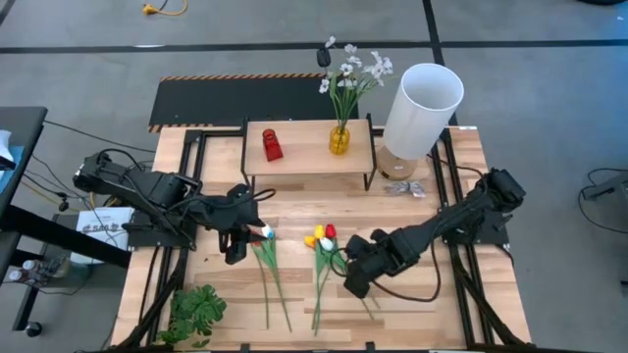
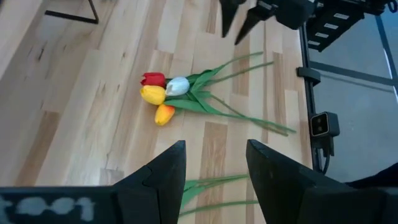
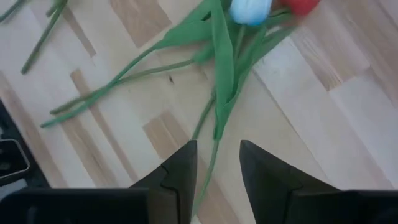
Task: Pick and place flowers into a vace then onto a shelf
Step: Put the right white tulip into the yellow flower vase
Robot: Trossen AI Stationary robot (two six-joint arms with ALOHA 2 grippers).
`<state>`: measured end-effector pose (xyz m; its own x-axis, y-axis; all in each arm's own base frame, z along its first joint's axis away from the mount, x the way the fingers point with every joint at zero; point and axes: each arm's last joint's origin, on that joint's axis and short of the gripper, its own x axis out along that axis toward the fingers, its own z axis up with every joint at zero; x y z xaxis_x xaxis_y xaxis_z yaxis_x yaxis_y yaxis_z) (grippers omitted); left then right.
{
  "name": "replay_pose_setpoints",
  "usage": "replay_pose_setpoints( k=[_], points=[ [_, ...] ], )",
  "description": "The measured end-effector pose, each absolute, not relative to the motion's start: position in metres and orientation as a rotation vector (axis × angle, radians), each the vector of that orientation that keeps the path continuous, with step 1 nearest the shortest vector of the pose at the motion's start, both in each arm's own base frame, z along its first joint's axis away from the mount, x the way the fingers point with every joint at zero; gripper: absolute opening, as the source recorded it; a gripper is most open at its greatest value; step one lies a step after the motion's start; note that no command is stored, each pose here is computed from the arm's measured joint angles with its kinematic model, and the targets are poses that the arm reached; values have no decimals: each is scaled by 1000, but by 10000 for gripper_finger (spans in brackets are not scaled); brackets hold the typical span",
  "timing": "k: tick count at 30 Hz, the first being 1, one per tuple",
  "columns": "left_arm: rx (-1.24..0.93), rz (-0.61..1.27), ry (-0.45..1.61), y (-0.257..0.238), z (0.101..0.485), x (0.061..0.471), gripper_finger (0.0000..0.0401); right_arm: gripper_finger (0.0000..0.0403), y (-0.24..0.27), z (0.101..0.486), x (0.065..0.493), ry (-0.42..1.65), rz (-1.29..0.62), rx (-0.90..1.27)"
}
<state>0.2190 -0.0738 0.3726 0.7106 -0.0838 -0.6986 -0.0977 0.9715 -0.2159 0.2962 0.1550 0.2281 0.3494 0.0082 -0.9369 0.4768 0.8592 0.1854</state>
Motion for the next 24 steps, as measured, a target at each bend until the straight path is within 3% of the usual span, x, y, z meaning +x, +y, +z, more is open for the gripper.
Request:
replay_pose_setpoints(
  k=[4,14,24],
  points=[
    [-239,3,782,-76,373,218,158,132,152,219,302,1213,-318,434],
    [-233,-5,782,-78,373,217,158,228,145,191,315,1275,-382,416],
    [-222,-9,782,-78,373,217,158,235,133,192,327,1246,-344,456]
  ],
)
